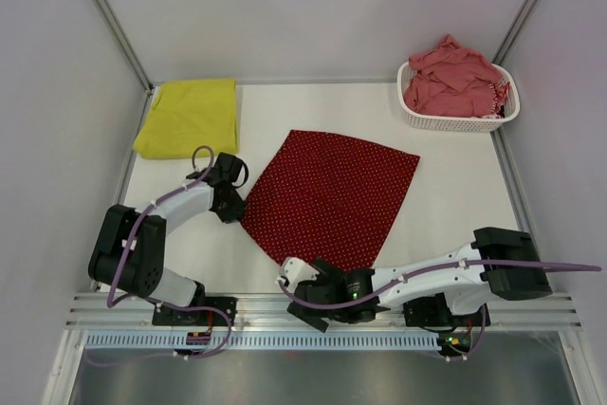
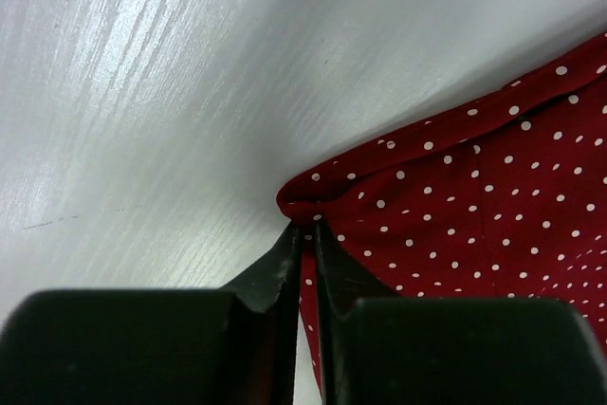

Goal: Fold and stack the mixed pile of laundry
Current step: Fold the skirt at the center of the board.

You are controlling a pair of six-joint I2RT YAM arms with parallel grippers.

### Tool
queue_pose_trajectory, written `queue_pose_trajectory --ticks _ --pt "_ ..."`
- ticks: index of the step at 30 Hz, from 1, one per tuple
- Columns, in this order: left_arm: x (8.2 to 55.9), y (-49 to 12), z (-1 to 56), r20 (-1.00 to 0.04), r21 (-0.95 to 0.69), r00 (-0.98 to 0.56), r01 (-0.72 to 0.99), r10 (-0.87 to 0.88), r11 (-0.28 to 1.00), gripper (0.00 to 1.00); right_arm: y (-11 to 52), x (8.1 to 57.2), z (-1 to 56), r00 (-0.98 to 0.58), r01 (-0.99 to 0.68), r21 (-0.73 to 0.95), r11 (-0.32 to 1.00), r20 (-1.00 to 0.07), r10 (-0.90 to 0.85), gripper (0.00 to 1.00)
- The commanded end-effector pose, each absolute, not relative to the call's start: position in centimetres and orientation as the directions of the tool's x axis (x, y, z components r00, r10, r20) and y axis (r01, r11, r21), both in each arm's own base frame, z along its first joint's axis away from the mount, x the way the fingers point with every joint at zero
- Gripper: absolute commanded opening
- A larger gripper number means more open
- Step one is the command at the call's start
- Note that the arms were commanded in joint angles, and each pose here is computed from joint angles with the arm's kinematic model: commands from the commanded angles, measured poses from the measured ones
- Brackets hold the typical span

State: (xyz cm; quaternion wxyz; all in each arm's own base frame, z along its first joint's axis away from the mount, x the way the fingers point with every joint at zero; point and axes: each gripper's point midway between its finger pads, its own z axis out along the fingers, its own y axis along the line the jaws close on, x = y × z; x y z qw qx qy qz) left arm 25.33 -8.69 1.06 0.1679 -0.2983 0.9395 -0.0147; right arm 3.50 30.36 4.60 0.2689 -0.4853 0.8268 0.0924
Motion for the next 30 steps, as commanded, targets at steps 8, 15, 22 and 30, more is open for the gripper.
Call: queue_pose_trajectory --ticks 8,15,22,30 --pt "23.3 -8.4 -0.4 -0.285 -0.126 -0.78 -0.546 -0.557 0.828 0.02 28.8 3.0 2.6 -0.41 -0.805 -0.224 0.55 -0.459 -0.788 0.73" --pt "23.5 -8.3 0.0 -0.293 -0.131 -0.775 -0.548 -0.56 0.826 0.02 27.0 3.4 1.3 -0.415 -0.791 -0.282 0.543 -0.406 -0.814 0.45" --pt "23.2 -7.6 1.1 -0.327 -0.13 -0.751 -0.566 -0.574 0.814 0.02 27.5 3.7 2.4 -0.397 -0.793 -0.281 0.54 -0.435 -0.808 0.0" --pt "21.5 -4.1 5.1 -0.418 -0.083 -0.65 -0.669 -0.635 0.739 0.02 31.7 0.2 7.3 -0.36 -0.915 0.061 0.398 -0.565 -0.742 0.0"
